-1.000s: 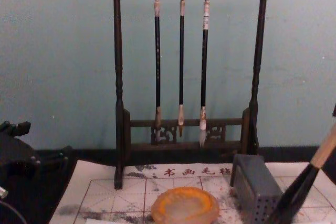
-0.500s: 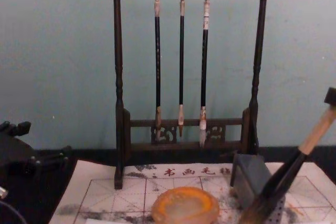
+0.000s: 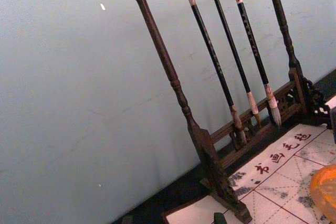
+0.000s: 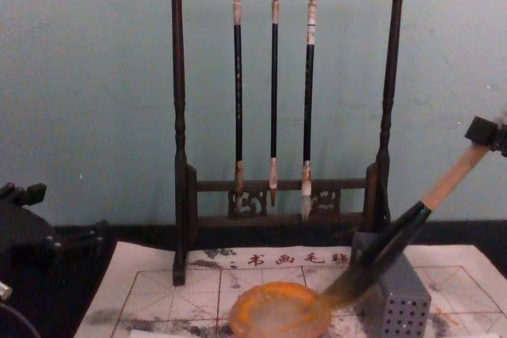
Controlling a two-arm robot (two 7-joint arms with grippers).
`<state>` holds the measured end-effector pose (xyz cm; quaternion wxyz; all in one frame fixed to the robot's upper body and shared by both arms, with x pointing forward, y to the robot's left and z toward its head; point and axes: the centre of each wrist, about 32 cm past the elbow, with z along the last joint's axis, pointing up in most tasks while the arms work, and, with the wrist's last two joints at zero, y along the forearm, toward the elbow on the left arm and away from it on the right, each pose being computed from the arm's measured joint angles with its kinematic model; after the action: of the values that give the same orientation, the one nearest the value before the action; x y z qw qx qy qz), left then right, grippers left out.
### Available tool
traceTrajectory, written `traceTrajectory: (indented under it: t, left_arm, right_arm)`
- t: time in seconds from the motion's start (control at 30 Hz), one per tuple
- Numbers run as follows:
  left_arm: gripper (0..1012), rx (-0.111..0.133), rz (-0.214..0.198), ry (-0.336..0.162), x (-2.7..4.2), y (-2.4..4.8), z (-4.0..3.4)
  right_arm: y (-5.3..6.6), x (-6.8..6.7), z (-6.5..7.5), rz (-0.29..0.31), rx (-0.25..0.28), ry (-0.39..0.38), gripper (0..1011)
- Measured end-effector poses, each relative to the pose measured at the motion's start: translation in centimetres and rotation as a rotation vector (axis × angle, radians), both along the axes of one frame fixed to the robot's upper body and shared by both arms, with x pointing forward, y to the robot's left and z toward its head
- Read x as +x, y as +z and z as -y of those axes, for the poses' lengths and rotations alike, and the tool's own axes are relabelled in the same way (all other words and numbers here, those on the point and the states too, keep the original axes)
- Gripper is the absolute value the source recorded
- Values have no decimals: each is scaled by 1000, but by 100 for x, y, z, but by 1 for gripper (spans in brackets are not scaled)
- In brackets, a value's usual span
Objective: Pick up the brush from the inkstone, write on the paper, then place the brush back to its original position.
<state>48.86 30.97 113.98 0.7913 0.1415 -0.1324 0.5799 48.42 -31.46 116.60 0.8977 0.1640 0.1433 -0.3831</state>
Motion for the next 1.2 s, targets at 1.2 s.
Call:
traceTrajectory:
  t: [1.2]
  left_arm:
    - [1001, 0, 0, 0, 0, 0, 0]
  right_arm:
    - [-388, 398, -431, -147, 162, -95, 181]
